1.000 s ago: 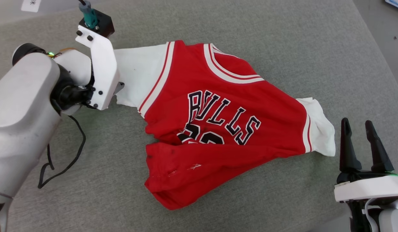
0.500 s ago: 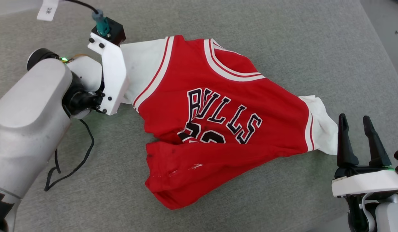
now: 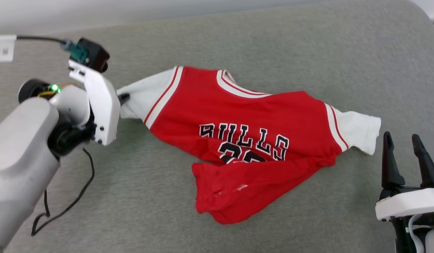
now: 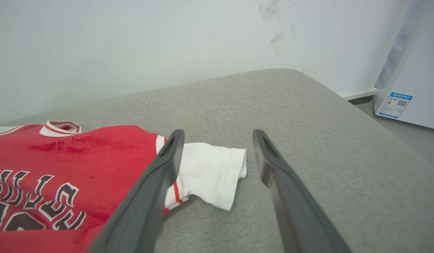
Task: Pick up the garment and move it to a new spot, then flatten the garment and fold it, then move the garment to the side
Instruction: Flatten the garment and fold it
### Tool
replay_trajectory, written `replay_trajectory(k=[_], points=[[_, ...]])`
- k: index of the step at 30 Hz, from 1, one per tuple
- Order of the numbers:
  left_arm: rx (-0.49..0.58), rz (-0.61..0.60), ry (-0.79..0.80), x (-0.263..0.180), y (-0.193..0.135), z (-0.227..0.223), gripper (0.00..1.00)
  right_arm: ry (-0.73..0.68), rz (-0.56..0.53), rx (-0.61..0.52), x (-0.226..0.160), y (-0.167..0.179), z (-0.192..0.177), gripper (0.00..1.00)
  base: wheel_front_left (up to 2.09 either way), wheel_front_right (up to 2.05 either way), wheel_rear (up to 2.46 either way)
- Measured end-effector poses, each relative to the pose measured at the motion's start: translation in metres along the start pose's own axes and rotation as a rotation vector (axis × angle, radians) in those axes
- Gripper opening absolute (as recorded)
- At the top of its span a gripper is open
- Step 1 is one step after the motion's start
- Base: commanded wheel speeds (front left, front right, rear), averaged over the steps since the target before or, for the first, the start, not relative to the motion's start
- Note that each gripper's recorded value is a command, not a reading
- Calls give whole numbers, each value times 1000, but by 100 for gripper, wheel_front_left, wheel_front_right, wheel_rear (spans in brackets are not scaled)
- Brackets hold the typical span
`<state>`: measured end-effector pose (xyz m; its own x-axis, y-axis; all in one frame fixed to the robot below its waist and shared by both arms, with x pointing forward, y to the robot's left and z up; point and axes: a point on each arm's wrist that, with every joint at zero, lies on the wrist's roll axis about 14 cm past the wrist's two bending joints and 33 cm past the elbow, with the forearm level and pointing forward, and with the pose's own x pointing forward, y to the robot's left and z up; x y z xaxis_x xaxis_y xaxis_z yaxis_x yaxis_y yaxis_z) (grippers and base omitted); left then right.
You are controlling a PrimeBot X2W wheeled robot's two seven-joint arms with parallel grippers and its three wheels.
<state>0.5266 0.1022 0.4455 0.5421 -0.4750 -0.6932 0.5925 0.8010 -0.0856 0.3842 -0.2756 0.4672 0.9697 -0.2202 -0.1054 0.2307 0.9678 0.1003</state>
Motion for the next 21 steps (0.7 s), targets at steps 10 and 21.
replay_trajectory(k=[10, 21], points=[[-133, 137, -63, -82, 19, -68, 0, -11, 137, 12, 8, 48, 14, 100, 0, 0, 0], [-161, 168, -43, -103, -22, -143, 100, -4, 211, 18, 2, 73, 17, 100, 0, 0, 0]])
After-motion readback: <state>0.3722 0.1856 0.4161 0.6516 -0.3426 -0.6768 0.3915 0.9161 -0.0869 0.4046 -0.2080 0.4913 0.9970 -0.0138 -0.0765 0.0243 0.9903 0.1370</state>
